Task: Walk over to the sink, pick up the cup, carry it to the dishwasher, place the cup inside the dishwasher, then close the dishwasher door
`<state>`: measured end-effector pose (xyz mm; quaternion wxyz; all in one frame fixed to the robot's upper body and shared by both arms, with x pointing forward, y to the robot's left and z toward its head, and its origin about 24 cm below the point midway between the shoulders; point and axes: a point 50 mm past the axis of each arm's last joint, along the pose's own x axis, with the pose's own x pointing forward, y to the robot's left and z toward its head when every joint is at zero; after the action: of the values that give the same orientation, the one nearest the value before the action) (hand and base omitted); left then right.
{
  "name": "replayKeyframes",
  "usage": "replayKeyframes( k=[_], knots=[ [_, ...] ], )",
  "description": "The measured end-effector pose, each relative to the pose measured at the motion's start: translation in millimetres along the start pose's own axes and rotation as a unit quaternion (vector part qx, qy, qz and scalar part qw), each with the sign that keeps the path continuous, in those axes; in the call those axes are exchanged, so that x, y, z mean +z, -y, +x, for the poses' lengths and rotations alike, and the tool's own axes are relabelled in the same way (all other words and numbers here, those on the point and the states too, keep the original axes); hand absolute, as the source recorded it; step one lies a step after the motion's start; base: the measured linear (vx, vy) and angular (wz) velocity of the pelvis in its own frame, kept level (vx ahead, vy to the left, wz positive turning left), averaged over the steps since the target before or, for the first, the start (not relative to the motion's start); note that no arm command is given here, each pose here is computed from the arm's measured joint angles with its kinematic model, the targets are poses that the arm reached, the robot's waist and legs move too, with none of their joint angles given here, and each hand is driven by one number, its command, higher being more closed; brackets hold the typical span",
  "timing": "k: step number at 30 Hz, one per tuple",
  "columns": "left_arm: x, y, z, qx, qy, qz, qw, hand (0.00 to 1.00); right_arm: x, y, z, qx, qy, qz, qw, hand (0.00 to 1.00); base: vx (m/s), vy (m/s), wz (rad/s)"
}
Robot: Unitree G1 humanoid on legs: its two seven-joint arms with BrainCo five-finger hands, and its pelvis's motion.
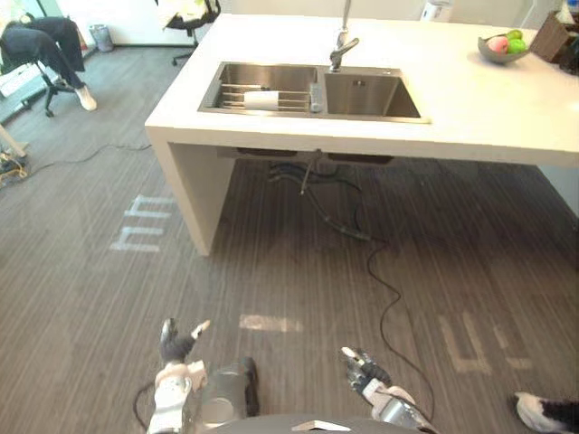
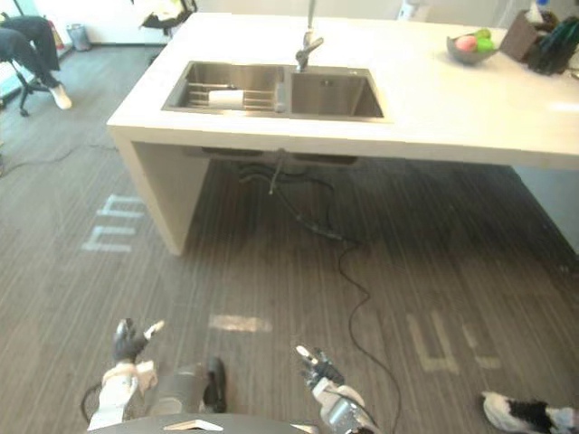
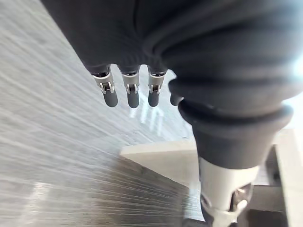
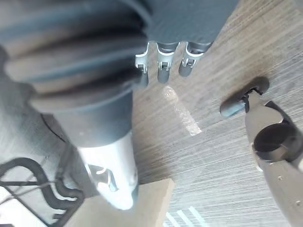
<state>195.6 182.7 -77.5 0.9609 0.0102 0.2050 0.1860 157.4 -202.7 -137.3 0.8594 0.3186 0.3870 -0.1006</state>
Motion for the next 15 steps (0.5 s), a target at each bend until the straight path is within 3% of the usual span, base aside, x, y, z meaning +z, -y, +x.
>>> replayKeyframes(
  k=[6, 9, 15],
  knots=[
    [100, 14, -3, -0.027, 0.203, -0.029, 0.978, 0.00, 9, -8, 5, -0.001, -0.018, -0.028, 0.999, 0.00, 0.34, 0.151, 0.14],
    [159, 6, -23, -0.034, 0.333, -0.030, 0.942, 0.00, -20, -12, 2, -0.019, -0.063, -0.011, 0.998, 0.00, 0.43, 0.062, -0.07],
    [203, 32, -44, -0.066, 0.451, 0.032, 0.890, 0.00, -2, -9, -3, -0.025, -0.014, -0.003, 1.000, 0.00, 0.37, -0.055, 0.14]
  ],
)
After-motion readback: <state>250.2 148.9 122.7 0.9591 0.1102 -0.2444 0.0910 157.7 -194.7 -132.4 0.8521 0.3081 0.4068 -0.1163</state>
